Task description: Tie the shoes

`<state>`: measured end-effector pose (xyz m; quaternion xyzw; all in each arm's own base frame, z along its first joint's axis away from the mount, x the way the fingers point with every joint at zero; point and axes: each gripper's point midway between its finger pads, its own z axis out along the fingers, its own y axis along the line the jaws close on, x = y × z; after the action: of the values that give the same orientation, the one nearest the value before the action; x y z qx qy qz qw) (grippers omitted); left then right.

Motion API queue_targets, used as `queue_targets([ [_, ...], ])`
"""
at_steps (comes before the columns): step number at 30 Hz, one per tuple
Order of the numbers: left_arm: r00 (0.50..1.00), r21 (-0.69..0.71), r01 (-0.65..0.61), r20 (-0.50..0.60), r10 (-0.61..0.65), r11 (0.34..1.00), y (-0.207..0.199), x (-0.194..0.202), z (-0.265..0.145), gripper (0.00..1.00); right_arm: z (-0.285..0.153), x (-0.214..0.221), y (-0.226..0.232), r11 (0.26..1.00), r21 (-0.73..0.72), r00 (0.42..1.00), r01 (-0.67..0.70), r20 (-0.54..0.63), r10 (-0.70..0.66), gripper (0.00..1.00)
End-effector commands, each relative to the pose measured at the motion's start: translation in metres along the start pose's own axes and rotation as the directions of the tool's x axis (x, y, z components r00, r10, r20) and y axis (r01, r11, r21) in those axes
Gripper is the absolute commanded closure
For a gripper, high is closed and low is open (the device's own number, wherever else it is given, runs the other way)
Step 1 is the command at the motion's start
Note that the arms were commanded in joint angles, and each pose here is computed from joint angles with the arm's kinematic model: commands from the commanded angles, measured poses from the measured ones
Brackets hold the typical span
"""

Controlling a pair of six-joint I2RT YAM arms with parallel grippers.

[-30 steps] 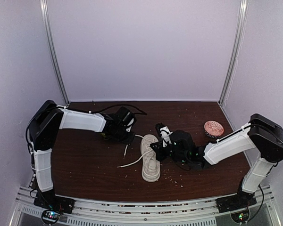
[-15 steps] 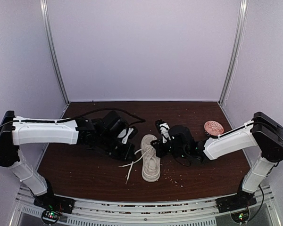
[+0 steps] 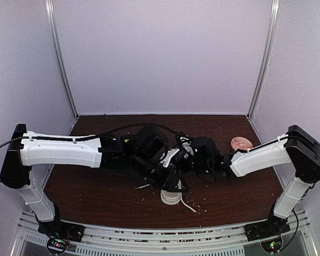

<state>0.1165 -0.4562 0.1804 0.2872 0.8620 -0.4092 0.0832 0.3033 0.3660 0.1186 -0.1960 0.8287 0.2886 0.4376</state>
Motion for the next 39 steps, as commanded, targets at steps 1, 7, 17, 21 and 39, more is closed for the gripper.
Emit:
queue_targets([
  [1, 0.998, -0.145, 0.013, 0.061, -0.004, 0.989, 0.048, -0.005, -0.035, 0.45, -0.006, -0.024, 0.004, 1.0, -0.029, 0.998, -0.011, 0.06, 0.013, 1.0],
  [7, 0.958, -0.289, 0.081, 0.286, 0.005, 0.954, 0.104, -0.051, -0.083, 0.45, -0.013, -0.017, 0.02, 0.989, -0.15, 0.997, 0.006, 0.076, 0.006, 1.0],
  [17, 0.932, -0.211, 0.047, 0.362, 0.033, 0.976, 0.104, -0.124, -0.055, 0.47, -0.017, -0.001, 0.032, 0.971, -0.24, 0.997, 0.013, 0.074, 0.005, 1.0],
  [21, 0.942, -0.187, 0.057, 0.335, 0.009, 0.981, 0.109, -0.13, -0.035, 0.48, -0.018, 0.003, 0.032, 0.97, -0.244, 0.998, 0.013, 0.07, 0.004, 1.0],
  [39, 0.959, -0.077, 0.119, 0.269, -0.095, 0.99, 0.125, -0.118, 0.006, 0.78, -0.015, 0.0, 0.03, 0.975, -0.219, 0.997, 0.028, 0.072, -0.013, 1.0],
])
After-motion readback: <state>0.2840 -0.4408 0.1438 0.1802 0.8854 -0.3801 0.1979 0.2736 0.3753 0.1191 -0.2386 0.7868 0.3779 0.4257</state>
